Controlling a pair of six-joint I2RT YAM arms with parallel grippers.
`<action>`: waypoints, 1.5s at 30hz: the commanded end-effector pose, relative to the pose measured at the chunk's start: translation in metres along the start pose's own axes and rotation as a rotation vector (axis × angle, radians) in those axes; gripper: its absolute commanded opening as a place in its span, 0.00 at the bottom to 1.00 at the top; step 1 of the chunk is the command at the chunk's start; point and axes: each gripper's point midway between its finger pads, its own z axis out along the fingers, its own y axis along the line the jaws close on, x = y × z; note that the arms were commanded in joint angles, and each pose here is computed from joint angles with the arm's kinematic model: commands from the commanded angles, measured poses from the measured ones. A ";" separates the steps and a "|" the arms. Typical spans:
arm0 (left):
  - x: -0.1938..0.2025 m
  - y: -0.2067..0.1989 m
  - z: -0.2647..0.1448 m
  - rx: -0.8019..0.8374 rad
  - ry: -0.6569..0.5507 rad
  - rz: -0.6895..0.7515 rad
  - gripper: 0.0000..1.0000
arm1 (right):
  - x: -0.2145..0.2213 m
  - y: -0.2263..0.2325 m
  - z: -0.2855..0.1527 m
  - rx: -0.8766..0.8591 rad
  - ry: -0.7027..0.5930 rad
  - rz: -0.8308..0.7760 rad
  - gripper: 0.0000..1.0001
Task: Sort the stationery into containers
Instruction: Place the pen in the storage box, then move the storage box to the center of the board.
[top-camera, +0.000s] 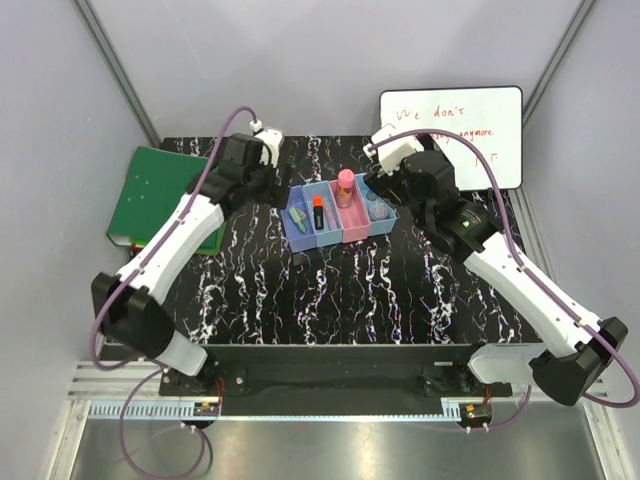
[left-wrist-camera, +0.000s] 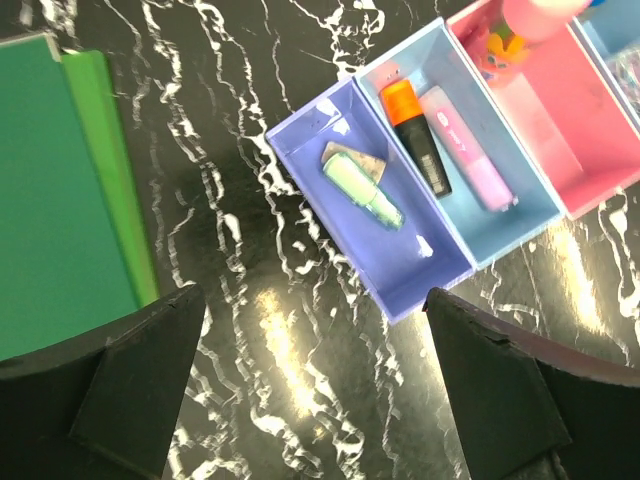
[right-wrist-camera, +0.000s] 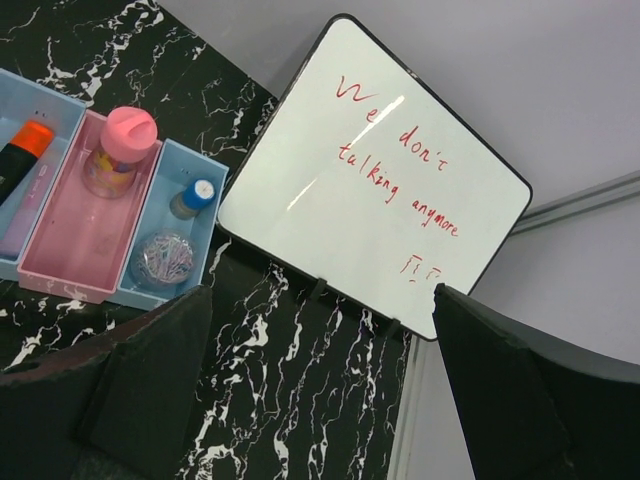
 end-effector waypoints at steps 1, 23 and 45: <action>-0.019 0.011 -0.057 -0.008 -0.144 0.113 0.99 | -0.017 -0.017 -0.022 -0.009 -0.052 0.070 1.00; 0.045 0.019 -0.172 0.028 -0.286 0.254 0.99 | 0.036 0.033 -0.110 -0.405 0.162 0.285 1.00; 0.077 -0.001 -0.107 0.116 -0.102 0.207 0.99 | 0.085 0.023 -0.082 -0.197 0.208 0.161 1.00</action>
